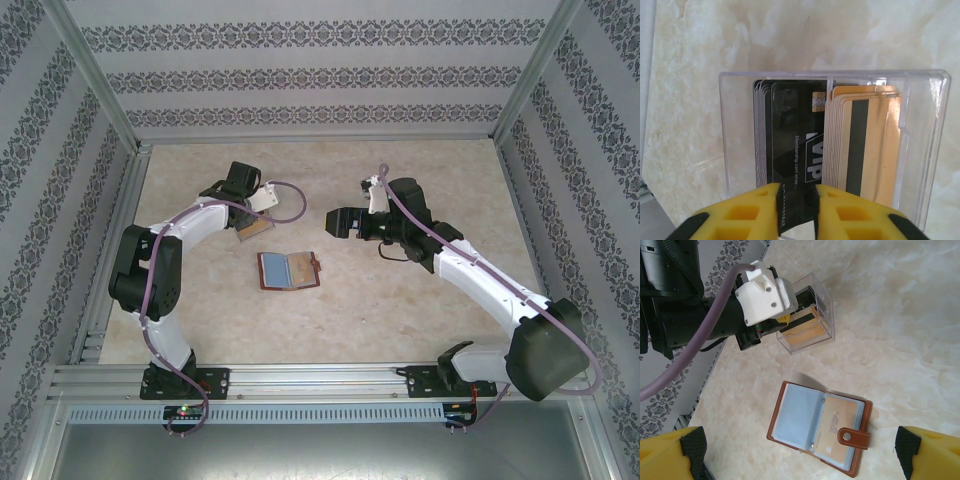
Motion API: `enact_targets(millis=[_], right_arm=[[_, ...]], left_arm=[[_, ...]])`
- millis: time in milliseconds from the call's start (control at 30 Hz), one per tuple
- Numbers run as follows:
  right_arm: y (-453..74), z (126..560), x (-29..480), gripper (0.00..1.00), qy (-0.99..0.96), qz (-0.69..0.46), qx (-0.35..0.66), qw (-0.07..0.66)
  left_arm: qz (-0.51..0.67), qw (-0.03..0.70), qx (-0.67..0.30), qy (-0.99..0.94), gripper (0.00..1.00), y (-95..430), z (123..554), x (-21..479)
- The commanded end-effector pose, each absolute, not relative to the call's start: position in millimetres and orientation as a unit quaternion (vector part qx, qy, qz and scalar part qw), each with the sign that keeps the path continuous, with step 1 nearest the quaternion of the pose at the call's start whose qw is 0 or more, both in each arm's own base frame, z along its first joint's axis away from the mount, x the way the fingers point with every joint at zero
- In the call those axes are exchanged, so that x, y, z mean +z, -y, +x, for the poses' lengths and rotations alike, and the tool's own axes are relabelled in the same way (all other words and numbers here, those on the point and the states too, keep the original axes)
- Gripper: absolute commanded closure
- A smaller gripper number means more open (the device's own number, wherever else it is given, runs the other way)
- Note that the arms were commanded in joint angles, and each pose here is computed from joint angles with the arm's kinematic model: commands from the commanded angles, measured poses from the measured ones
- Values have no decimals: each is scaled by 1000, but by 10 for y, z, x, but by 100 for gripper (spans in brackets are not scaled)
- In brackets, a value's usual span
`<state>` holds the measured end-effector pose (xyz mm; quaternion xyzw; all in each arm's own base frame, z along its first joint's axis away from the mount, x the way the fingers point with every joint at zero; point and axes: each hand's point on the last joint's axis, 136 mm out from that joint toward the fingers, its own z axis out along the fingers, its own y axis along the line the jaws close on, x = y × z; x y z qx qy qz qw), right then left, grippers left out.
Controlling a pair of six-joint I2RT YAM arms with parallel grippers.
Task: Take the credit cards out of the card holder
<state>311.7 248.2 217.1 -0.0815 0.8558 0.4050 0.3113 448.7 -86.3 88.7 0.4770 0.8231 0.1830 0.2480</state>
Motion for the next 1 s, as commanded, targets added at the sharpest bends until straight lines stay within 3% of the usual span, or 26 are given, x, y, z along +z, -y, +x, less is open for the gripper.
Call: enact_targets(millis=[0, 200, 300, 333, 367, 400, 600, 800, 900, 967], right_arm=[[-2481, 3142, 2207, 2, -854, -79, 411, 309], [-2527, 3114, 2134, 2, -863, -83, 402, 294], [-2585, 3087, 2077, 2, -868, -89, 395, 287], [-2610, 3071, 2047, 2, -871, -93, 388, 285], [-2634, 3052, 2018, 2, -875, -99, 380, 284], [-2659, 3035, 1995, 2, -878, -102, 374, 282], [-2853, 2947, 1778, 2, -895, -122, 336, 268], [-3150, 2836, 1553, 2, -900, -159, 324, 247], [-3286, 2785, 1428, 2, -903, -173, 320, 229], [-3372, 2754, 1342, 3, -904, -177, 322, 216]], left_arm=[[431, 303, 169, -833, 69, 893, 4600, 1270], [343, 372, 97, -857, 43, 993, 4510, 1749], [266, 405, 47, -873, 19, 981, 4452, 2006], [241, 416, 26, -876, 16, 980, 4420, 2102], [215, 425, 7, -879, 3, 975, 4385, 2184], [189, 431, -10, -882, 1, 970, 4356, 2245], [-16, 403, -95, -910, 1, 822, 4097, 2373], [-89, 326, -187, -923, 0, 985, 3696, 2057], [-136, 293, -229, -918, 9, 1049, 3474, 1844], [-167, 265, -257, -914, 24, 1097, 3313, 1655]])
